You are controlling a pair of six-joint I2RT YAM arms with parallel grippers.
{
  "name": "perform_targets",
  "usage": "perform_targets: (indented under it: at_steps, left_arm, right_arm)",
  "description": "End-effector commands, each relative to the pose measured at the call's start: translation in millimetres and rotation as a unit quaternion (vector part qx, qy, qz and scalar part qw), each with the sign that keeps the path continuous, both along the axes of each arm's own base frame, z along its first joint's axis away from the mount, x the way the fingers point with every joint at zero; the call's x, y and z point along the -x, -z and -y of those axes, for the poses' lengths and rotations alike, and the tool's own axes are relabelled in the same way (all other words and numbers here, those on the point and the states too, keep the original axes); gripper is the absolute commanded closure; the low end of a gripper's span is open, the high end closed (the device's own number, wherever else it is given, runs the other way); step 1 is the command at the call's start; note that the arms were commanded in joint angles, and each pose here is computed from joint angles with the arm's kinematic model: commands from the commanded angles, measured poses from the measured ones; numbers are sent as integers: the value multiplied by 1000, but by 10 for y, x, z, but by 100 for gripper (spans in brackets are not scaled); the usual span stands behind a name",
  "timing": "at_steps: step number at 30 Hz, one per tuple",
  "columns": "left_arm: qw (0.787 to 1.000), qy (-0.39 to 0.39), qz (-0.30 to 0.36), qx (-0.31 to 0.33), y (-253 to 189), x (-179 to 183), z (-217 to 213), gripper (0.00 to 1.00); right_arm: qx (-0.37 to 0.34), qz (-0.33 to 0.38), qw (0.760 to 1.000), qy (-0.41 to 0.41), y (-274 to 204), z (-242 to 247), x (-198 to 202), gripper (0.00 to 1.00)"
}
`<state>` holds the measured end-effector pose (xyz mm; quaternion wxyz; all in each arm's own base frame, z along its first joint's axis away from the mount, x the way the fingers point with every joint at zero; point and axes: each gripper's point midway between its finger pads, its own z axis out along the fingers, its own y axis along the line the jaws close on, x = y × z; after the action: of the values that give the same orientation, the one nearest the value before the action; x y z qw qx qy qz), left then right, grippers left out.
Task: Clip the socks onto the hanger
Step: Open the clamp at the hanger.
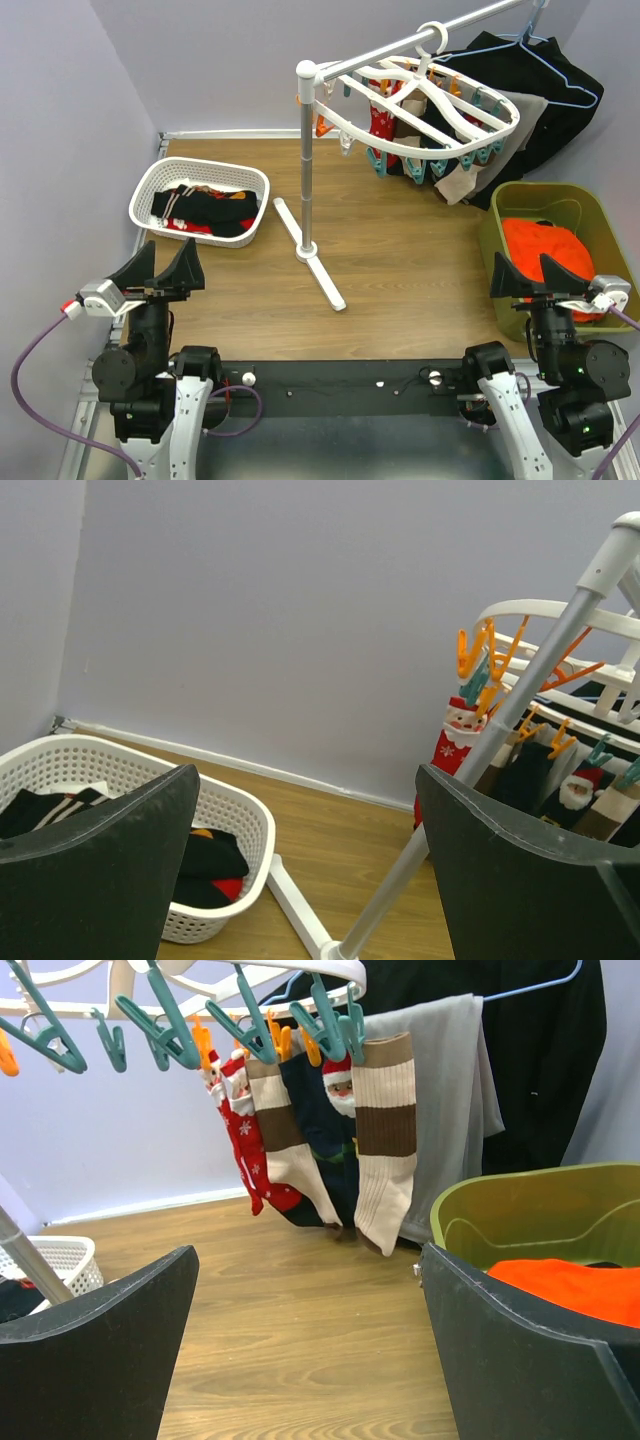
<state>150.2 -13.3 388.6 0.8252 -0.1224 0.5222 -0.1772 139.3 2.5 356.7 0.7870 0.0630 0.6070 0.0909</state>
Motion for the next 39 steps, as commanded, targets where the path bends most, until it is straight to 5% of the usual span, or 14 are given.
perform_targets:
  at_steps: [1,15,25,28,35,39]
  left_arm:
    - [999,-6,8,48,-31,44,-63,2]
    - [986,13,-136,91,264,-973,55,2]
    - [927,-61,-355,108,913,-1970,-80,2]
    - [913,-24,-393,105,1072,-2155,92,2]
    - [917,41,-393,53,1090,-2099,719,2]
    - [923,83,-376,26,1044,-1869,1033,2]
  right_arm:
    - [8,-13,1000,-11,44,-43,-18,0]
    - [-9,-15,999,-38,96,-156,-91,0]
    - [-7,-9,999,-53,92,-207,-104,0]
    - [2,-7,999,-52,71,-206,-101,0]
    - [20,9,995,-94,-255,-370,-133,0]
    - [88,-44,980,-171,-351,-697,-347,0]
